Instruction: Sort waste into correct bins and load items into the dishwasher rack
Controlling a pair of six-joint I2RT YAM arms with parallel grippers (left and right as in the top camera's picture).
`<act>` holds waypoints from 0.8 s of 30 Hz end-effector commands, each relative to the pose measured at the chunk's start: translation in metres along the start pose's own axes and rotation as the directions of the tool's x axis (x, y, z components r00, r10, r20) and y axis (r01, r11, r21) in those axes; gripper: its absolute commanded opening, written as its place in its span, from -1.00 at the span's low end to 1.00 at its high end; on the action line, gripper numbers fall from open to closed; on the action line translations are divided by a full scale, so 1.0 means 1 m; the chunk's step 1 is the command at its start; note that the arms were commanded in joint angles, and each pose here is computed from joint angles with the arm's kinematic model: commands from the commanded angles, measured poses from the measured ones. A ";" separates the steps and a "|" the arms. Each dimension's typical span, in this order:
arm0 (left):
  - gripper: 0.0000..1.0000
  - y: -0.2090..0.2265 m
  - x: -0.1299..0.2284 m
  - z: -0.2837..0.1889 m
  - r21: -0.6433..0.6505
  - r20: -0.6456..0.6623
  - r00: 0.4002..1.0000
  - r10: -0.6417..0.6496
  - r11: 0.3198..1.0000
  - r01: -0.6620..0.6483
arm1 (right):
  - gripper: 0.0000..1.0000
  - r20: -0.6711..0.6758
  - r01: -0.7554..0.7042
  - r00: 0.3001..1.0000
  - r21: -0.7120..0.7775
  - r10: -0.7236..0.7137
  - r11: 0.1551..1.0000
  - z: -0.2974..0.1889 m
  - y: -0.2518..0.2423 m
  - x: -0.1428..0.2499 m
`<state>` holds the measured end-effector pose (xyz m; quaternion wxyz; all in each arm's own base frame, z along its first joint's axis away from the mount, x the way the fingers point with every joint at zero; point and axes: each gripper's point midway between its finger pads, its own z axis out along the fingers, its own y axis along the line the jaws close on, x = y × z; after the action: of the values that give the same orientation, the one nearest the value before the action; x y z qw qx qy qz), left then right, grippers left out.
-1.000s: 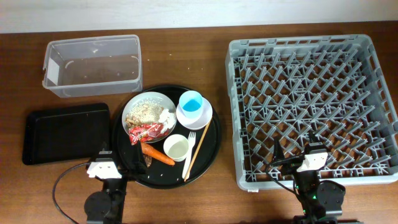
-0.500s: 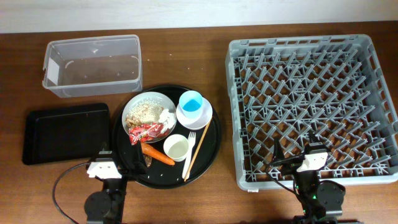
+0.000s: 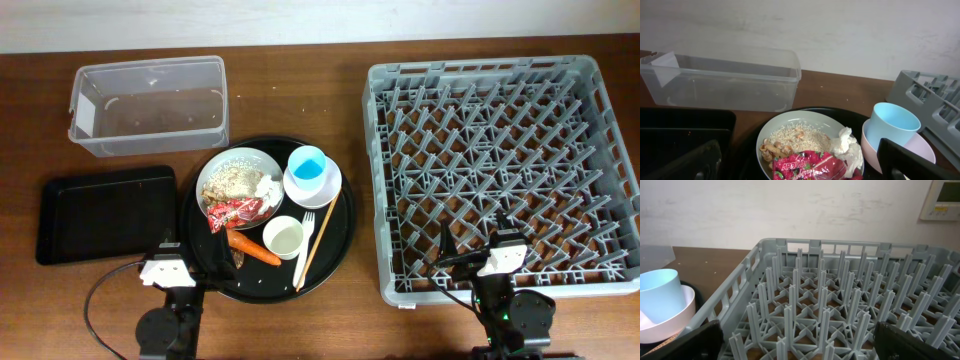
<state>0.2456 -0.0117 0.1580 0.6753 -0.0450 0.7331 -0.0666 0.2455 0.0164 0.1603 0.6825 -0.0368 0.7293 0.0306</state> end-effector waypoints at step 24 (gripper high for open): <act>0.98 -0.018 -0.037 0.016 -0.026 -0.542 0.840 -0.010 1.000 -0.004 | 0.97 -0.528 -0.198 0.832 0.001 0.168 0.980 -0.023 0.017 -0.034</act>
<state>0.2519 -0.0206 0.1761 0.4675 -0.0363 0.8811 -0.0615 0.2242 0.0275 0.1837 0.4874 0.0061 0.8679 0.0953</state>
